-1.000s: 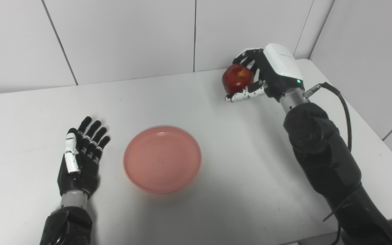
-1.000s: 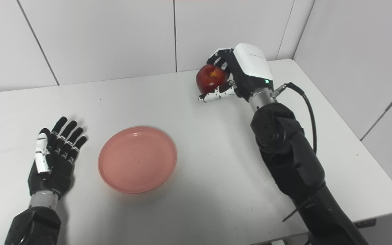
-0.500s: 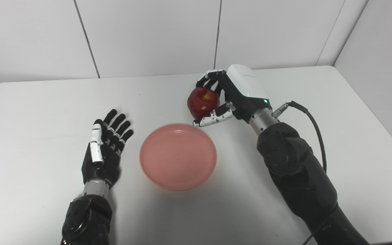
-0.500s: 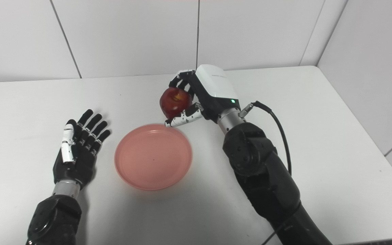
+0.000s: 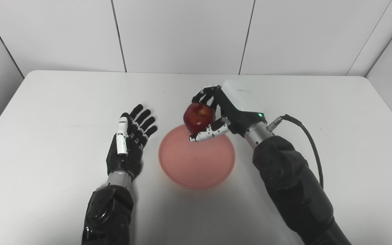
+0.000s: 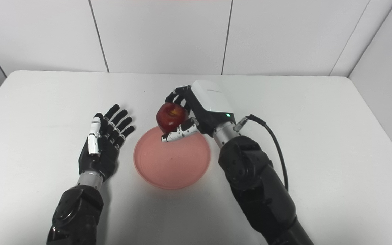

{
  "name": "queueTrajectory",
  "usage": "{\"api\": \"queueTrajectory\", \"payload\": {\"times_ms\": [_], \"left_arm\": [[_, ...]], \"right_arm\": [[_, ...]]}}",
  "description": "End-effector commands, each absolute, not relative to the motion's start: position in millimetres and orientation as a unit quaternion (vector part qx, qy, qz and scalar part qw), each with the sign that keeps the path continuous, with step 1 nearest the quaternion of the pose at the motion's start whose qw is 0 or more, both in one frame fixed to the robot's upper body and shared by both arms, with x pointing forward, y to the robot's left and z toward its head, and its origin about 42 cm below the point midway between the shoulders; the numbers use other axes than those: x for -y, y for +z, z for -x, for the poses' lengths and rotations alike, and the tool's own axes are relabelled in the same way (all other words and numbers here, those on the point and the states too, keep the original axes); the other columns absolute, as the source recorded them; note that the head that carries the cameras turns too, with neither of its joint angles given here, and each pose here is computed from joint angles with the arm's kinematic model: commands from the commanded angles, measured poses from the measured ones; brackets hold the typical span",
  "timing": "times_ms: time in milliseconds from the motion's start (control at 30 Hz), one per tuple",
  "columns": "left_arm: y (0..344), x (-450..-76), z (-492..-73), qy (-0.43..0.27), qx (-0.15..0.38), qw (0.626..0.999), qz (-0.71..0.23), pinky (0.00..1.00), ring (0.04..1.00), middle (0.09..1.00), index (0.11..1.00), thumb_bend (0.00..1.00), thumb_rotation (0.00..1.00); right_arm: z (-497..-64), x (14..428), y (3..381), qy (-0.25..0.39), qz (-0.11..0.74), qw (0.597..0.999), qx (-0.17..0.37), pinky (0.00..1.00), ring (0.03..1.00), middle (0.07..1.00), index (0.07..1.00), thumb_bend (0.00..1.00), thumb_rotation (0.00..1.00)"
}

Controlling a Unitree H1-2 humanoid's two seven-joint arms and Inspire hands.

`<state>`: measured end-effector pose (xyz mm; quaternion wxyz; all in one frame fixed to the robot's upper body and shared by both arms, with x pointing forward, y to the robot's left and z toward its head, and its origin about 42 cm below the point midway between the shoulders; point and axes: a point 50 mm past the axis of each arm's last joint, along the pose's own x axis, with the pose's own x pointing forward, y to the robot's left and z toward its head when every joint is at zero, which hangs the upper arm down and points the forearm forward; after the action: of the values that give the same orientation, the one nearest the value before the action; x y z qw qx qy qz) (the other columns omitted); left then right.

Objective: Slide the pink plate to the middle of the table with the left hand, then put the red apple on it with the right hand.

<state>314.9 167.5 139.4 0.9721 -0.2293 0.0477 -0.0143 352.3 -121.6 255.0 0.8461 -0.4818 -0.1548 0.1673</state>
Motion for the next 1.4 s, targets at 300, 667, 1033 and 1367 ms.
{"api": "queueTrajectory", "payload": {"times_ms": [300,667,1033,1367], "left_arm": [[151,-164,-317,-0.008,-0.022,0.975,0.223,0.82,0.83,0.831,0.815,0.36,1.0],[152,-165,-318,-0.005,-0.022,0.975,0.223,0.82,0.833,0.834,0.817,0.35,1.0],[151,-164,-319,-0.007,-0.022,0.974,0.224,0.82,0.835,0.838,0.822,0.36,1.0],[150,-163,-318,-0.007,-0.022,0.974,0.226,0.82,0.833,0.836,0.82,0.35,1.0]], "right_arm": [[-351,108,245,0.189,0.479,0.84,0.172,0.22,0.314,0.429,0.487,0.52,0.14],[-344,105,222,0.214,0.476,0.843,0.13,0.21,0.312,0.432,0.489,0.51,0.14],[-342,108,210,0.216,0.481,0.842,0.117,0.21,0.31,0.426,0.489,0.51,0.14],[-339,107,209,0.212,0.487,0.842,0.097,0.26,0.371,0.488,0.49,0.52,0.15]]}}
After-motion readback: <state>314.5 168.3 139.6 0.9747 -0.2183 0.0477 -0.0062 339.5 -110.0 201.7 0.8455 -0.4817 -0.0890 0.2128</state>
